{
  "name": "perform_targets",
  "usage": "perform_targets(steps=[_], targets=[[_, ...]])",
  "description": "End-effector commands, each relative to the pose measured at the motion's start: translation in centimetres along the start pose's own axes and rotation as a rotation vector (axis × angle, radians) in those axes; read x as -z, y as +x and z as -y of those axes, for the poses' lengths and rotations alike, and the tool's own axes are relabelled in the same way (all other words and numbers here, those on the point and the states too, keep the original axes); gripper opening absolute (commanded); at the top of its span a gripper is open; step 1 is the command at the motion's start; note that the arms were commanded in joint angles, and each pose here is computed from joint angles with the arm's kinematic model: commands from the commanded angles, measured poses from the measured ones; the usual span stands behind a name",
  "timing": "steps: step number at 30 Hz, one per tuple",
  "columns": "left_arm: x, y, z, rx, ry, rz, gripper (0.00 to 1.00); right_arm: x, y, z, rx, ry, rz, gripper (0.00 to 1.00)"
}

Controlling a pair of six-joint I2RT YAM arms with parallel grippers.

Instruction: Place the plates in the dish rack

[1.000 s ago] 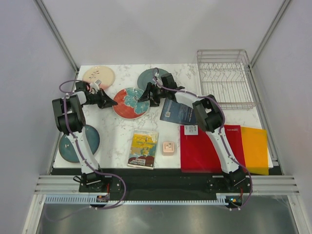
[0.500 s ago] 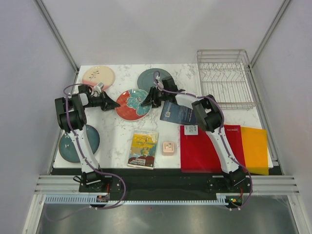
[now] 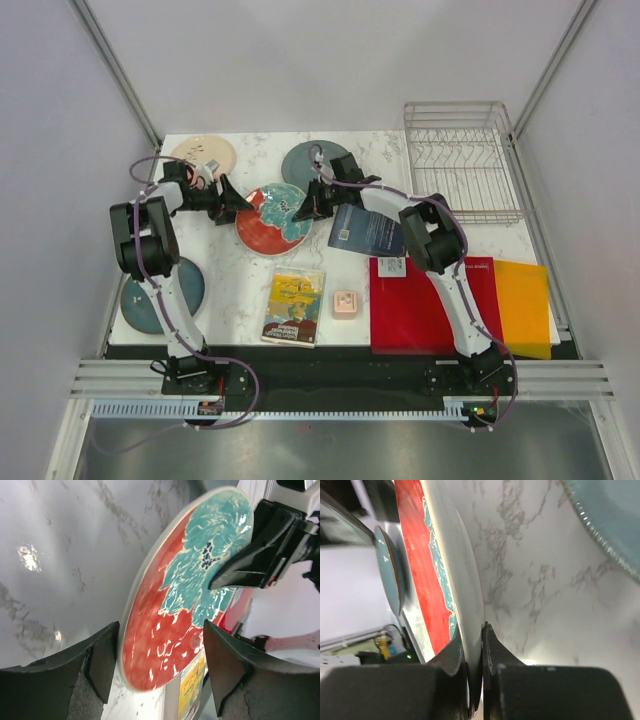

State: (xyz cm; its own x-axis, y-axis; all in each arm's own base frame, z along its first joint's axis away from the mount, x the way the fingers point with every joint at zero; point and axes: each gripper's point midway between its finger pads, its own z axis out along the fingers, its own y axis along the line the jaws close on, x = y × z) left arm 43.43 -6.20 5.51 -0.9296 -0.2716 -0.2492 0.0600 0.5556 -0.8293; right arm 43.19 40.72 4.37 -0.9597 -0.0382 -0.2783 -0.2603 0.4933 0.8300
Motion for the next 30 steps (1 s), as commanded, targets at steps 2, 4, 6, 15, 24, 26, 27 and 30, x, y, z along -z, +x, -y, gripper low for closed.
perform_targets(steps=[2, 4, 6, 15, 24, 26, 27, 30], targets=[[7.3, -5.9, 7.0, -0.311, -0.115, 0.234, 0.82, 11.2, -8.1, -9.5, 0.314, -0.032, 0.207, 0.00], [8.3, -6.6, 8.1, -0.353, -0.147, 0.272, 0.90, 14.6, -10.3, -10.4, 0.393, 0.034, 0.294, 0.00], [8.5, -6.8, 10.1, -0.404, -0.170, 0.297, 0.99, 19.2, -13.4, -11.3, 0.468, 0.129, 0.422, 0.00], [2.8, -5.3, 16.6, -0.600, -0.329, 0.294, 1.00, 41.4, -22.2, -10.2, 0.645, 0.774, 0.932, 0.00], [-0.8, -1.5, 23.8, -0.696, -0.173, 0.239, 1.00, 60.7, -22.5, -5.6, 0.516, 1.213, 1.235, 0.00], [-0.3, -1.5, 24.2, -0.704, -0.179, 0.255, 1.00, 62.8, -22.1, -4.4, 0.515, 1.300, 1.225, 0.00], [-0.2, -1.5, 24.1, -0.704, -0.186, 0.261, 1.00, 63.5, -21.9, -3.6, 0.500, 1.342, 1.219, 0.00], [0.2, -1.7, 23.8, -0.709, -0.219, 0.281, 1.00, 65.0, -21.6, -2.1, 0.483, 1.412, 1.202, 0.00]])
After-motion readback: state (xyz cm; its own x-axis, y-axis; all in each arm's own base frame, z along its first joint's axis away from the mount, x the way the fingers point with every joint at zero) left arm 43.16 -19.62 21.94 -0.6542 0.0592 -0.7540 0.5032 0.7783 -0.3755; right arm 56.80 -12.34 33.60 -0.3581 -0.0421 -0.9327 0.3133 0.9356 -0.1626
